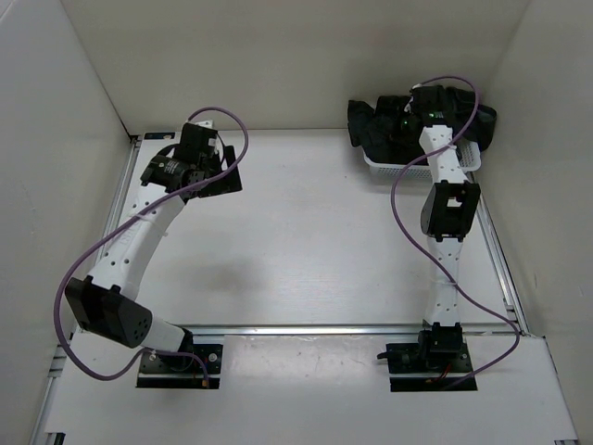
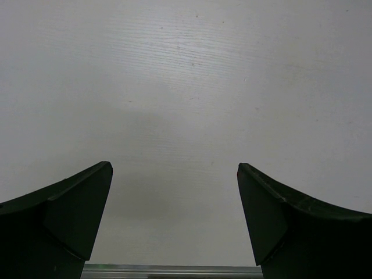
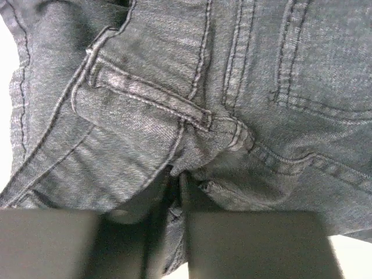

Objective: Fold and stack the trousers
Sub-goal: Grab the trousers from the pile, then move the trousers to the center of the board

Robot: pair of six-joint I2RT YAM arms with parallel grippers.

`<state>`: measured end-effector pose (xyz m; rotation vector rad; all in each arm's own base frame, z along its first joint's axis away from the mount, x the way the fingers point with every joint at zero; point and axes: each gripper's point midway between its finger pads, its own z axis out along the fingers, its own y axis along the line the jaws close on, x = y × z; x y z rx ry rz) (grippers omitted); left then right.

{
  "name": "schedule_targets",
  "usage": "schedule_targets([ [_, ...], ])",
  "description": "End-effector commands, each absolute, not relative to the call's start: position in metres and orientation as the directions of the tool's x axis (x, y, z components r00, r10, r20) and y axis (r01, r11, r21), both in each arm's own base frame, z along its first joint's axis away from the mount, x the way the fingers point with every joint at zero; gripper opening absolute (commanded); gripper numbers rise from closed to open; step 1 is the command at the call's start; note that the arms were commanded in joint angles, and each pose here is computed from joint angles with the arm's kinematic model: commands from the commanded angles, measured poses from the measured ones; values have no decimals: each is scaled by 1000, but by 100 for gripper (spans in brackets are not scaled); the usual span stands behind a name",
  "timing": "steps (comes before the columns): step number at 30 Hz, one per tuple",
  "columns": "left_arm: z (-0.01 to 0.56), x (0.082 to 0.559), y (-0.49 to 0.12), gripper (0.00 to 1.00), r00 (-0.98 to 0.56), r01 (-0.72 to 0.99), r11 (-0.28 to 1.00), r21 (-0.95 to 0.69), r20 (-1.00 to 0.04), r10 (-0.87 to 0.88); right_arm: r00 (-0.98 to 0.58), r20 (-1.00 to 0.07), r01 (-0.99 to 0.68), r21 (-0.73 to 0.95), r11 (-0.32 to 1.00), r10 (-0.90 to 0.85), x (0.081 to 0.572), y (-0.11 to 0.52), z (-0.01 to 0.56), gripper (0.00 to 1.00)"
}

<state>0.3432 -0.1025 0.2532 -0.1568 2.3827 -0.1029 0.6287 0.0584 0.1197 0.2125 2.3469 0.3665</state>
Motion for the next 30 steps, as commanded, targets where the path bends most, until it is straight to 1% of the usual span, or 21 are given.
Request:
schedule_targets([
  [1,259,348,-108,100,-714,-88,989,-119,-685,-146,-629,-736,-32,346,938,250,642,63,170,5],
  [2,263,349,-109,100,-708,-87,989,-123,-691,-148,-600,-760,-45,345,937,251,641,63,192,0],
  [6,259,352,-114,100,-715,-85,989,-124,-683,-148,-460,-848,-100,344,933,264,627,63,290,0],
  [7,264,352,-117,100,-709,-75,989,-130,-691,-144,-390,-882,-128,337,933,265,613,63,337,0],
  [9,272,353,-125,100,-704,-56,984,-169,-693,-158,-286,-918,-181,334,925,275,593,70,398,0],
  [10,272,355,-128,100,-708,-46,983,-178,-688,-158,-194,-942,-231,316,920,275,566,79,451,0],
  [12,279,355,-135,100,-711,-21,978,-206,-685,-159,-110,-956,-335,294,895,272,530,103,502,0],
  [13,283,356,-135,100,-704,-12,979,-204,-693,-153,-28,-963,-397,257,881,268,493,111,546,0],
  [15,298,357,-134,100,-692,-17,979,-202,-705,-157,-41,-968,-540,229,810,246,454,144,560,0],
  [16,301,359,-134,100,-694,-17,979,-201,-703,-156,12,-975,-593,171,787,221,413,153,583,0],
  [18,323,359,-124,100,-664,-43,984,-170,-731,-155,-6,-989,-695,111,710,149,357,193,573,0],
  [19,329,359,-120,100,-651,-54,985,-163,-742,-159,-7,-993,-703,91,705,122,345,202,564,0],
  [21,346,361,-108,100,-608,-85,982,-170,-772,-186,-81,-996,-731,89,677,43,315,227,530,0],
  [22,351,357,-100,100,-598,-98,980,-174,-776,-198,-172,-985,-726,123,676,-6,301,229,491,0],
  [24,356,356,-85,100,-598,-121,971,-205,-766,-236,-262,-965,-730,180,660,-26,267,238,454,0],
  [25,357,350,-79,100,-607,-110,974,-199,-763,-224,-411,-906,-692,240,681,-98,263,243,382,11],
  [26,359,348,-74,100,-611,-108,974,-200,-760,-224,-471,-873,-688,276,672,-124,248,247,354,21],
  [27,361,346,-64,100,-609,-132,970,-204,-755,-241,-521,-847,-656,318,685,-106,236,242,339,38],
  [28,367,344,-61,100,-606,-127,970,-205,-759,-240,-572,-811,-624,335,706,-121,228,237,316,60],
  [29,361,343,-61,100,-625,-132,971,-197,-744,-236,-623,-769,-584,341,736,-139,217,228,295,88],
  [30,359,341,-63,100,-636,-127,972,-200,-736,-234,-649,-753,-513,324,795,-112,214,211,280,95],
])
